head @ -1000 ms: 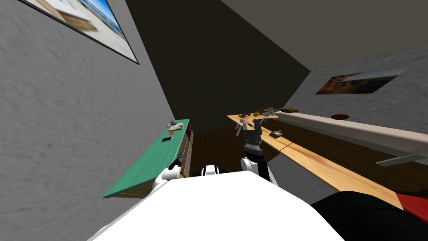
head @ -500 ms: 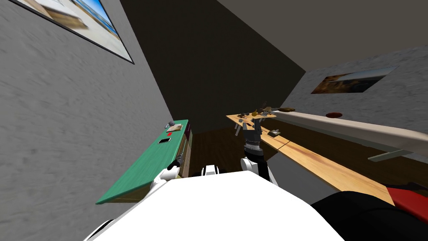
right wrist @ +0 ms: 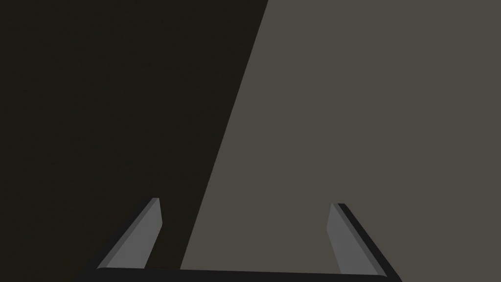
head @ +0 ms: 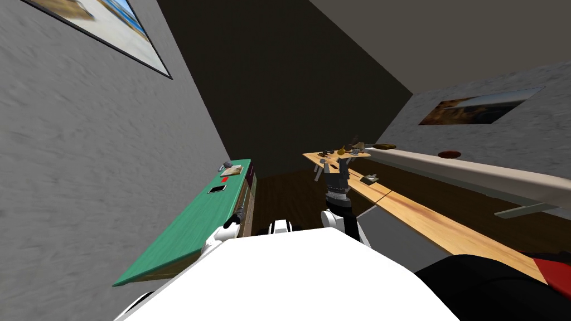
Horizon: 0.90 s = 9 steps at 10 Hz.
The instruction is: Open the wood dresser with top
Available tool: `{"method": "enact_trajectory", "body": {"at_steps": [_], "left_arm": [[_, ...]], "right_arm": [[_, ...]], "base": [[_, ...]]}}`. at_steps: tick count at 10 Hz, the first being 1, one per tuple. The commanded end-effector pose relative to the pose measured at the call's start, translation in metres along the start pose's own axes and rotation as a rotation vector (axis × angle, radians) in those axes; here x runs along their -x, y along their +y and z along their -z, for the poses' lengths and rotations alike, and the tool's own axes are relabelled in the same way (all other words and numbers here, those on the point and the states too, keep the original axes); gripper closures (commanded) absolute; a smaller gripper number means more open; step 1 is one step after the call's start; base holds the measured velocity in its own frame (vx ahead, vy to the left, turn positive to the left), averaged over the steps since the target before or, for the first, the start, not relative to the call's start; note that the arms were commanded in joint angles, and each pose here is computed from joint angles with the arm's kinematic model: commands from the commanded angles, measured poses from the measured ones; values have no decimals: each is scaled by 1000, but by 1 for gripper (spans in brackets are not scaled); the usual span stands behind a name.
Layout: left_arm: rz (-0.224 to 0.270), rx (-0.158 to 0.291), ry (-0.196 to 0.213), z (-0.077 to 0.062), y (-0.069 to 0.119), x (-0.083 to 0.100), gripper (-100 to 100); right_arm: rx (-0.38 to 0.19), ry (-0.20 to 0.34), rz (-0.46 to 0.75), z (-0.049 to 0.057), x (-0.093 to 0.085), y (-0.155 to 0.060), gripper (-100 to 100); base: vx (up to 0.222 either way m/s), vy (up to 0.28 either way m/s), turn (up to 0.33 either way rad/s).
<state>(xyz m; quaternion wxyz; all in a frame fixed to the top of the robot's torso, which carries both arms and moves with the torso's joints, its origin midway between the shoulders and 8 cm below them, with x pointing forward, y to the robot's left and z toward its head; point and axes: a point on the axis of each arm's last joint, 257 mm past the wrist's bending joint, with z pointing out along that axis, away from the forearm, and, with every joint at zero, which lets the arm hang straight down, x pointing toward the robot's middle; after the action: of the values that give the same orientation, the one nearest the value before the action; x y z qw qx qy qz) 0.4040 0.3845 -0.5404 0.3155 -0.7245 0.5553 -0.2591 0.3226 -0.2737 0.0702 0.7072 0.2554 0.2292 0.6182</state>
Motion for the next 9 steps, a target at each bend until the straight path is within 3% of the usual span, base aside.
{"method": "enact_trajectory", "body": {"at_steps": [1,2,8,9], "left_arm": [[6,9,-2,0,-8,2,100],[3,-11,4,-2,-16,-1,100],[2,6,-4,-2,-3,0,100],[5,5,-8,-2,-12,4,-100]], "right_arm": [[0,0,0,0,0,0,0],[0,0,0,0,0,0,0],[0,0,0,0,0,0,0],[0,0,0,0,0,0,0]], "base": [[-106,-22,-18],[-47,-7,-16],[62,-149,10],[-63,43,-12]]}}
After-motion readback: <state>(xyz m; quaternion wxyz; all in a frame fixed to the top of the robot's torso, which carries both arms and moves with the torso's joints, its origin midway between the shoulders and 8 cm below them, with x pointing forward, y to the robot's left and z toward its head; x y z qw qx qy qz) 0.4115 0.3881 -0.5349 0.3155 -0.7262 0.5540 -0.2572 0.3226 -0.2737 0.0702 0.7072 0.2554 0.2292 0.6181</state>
